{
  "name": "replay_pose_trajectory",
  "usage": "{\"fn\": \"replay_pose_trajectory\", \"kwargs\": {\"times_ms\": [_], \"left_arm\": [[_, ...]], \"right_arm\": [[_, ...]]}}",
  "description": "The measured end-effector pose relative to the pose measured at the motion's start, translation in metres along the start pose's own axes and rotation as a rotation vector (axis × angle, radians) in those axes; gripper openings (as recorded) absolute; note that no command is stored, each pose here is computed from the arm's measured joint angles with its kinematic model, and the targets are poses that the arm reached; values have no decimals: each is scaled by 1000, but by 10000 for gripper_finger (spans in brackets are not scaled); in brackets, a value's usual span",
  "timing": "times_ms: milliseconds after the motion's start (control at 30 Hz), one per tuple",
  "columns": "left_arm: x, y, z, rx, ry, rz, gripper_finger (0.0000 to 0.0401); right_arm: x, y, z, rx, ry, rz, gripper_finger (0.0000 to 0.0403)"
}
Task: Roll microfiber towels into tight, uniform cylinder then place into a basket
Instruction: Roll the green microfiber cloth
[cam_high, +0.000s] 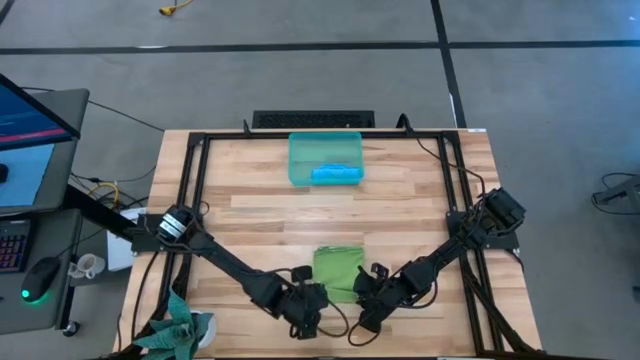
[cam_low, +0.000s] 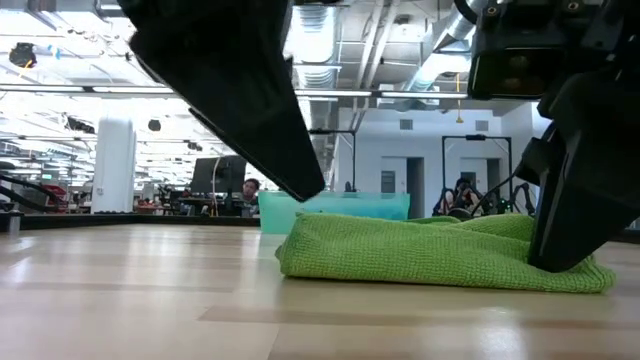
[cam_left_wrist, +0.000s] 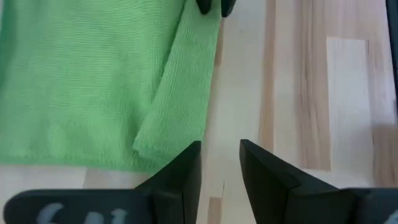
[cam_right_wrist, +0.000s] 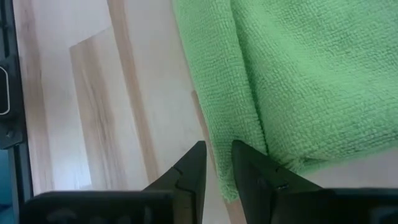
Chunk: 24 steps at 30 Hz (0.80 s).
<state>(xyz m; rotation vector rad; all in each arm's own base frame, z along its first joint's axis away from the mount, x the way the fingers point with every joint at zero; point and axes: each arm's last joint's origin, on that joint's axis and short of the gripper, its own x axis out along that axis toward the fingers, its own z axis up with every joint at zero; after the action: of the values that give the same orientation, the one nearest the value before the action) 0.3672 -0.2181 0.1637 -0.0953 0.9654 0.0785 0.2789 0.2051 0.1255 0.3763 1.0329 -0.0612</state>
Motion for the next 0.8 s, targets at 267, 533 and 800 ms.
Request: {"fn": "replay_pose_trajectory", "kwargs": {"times_ms": [267,533,800], "left_arm": [[0,-20,-1,98,-177,48,102],[33,-14,-7,162,-162,101,102],[35,-6,-4,111,-171,165,102]], "right_arm": [[1,-2,4,11,-7,-1,102],[2,-6,7,22,-10,-10,102],[2,-5,7,14,-8,-8,102]]}}
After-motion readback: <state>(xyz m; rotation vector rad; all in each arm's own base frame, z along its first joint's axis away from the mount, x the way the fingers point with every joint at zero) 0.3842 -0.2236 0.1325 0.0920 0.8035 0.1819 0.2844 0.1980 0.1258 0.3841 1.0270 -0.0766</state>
